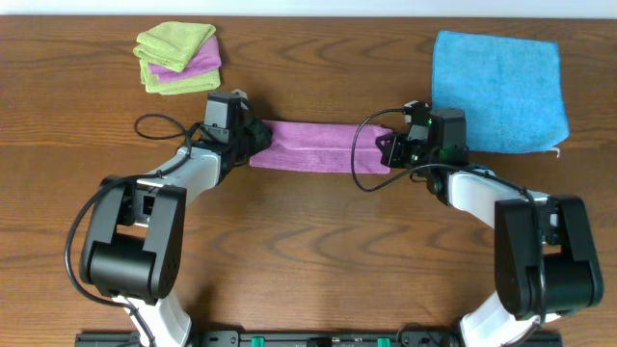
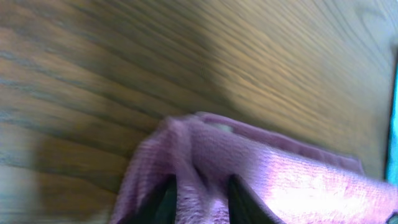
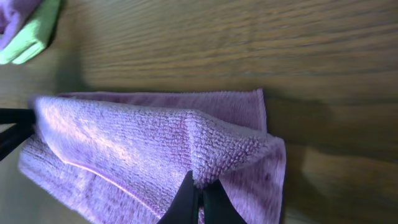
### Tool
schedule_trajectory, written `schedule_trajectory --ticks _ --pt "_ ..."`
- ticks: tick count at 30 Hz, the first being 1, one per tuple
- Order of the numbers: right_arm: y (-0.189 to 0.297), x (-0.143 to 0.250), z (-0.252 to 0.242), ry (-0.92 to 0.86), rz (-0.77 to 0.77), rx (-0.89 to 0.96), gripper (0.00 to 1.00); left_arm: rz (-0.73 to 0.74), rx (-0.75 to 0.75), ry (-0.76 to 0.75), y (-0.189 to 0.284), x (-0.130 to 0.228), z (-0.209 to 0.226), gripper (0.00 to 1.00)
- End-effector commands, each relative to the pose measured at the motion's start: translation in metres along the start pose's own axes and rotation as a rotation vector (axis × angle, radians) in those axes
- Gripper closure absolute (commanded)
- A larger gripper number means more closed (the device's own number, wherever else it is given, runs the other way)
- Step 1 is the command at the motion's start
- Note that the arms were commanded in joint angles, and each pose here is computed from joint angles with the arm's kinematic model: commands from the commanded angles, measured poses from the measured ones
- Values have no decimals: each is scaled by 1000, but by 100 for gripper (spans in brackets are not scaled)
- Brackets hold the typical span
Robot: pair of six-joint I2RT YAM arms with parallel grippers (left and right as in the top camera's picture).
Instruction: Fold the cloth
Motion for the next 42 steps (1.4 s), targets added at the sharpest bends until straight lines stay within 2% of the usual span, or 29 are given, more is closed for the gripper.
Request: schedule_trajectory --ticks 1,3,10,12,13,14,15,17,18,19,24,29,42 --pt "-2 -6 -6 17 -19 39 99 -31 -45 -12 -1 -10 9 53" --pt "-2 -4 -7 14 -13 42 99 -31 -42 -9 -1 -11 9 45" --pt "-1 0 -9 5 5 49 99 -14 10 12 3 -14 10 39" --pt "-2 0 -7 5 10 39 94 -2 37 17 5 -13 8 37" --pt "-2 1 -7 5 12 33 83 5 53 21 5 -13 6 37" --pt "-1 1 -6 5 15 27 57 10 66 22 6 -13 4 36" --pt "-1 1 -5 5 17 21 40 13 71 22 6 -12 3 35" --pt "-1 2 -2 4 23 6 14 14 81 21 6 -14 1 32" --pt "-1 3 -1 4 28 -2 5 13 85 20 6 -15 0 31" --pt "-1 4 1 4 33 -14 1 9 88 22 7 -16 0 30" --pt "-1 6 5 -5 48 -41 1 -6 127 24 11 -29 -9 22" --pt "3 2 10 -19 35 -52 1 -4 153 61 12 -33 -16 19" --pt "7 -4 15 -8 16 -61 1 63 119 149 11 -19 -8 19"
Point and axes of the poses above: each gripper's point midway between its finger pads, its own y axis back along the fingers, its own z axis along the line the jaws close on, x = y × z, the point moved 2 cm from there along y, back along the fingers, and after that the axes turned 7 degrees about -y, right-handed, at the moved point
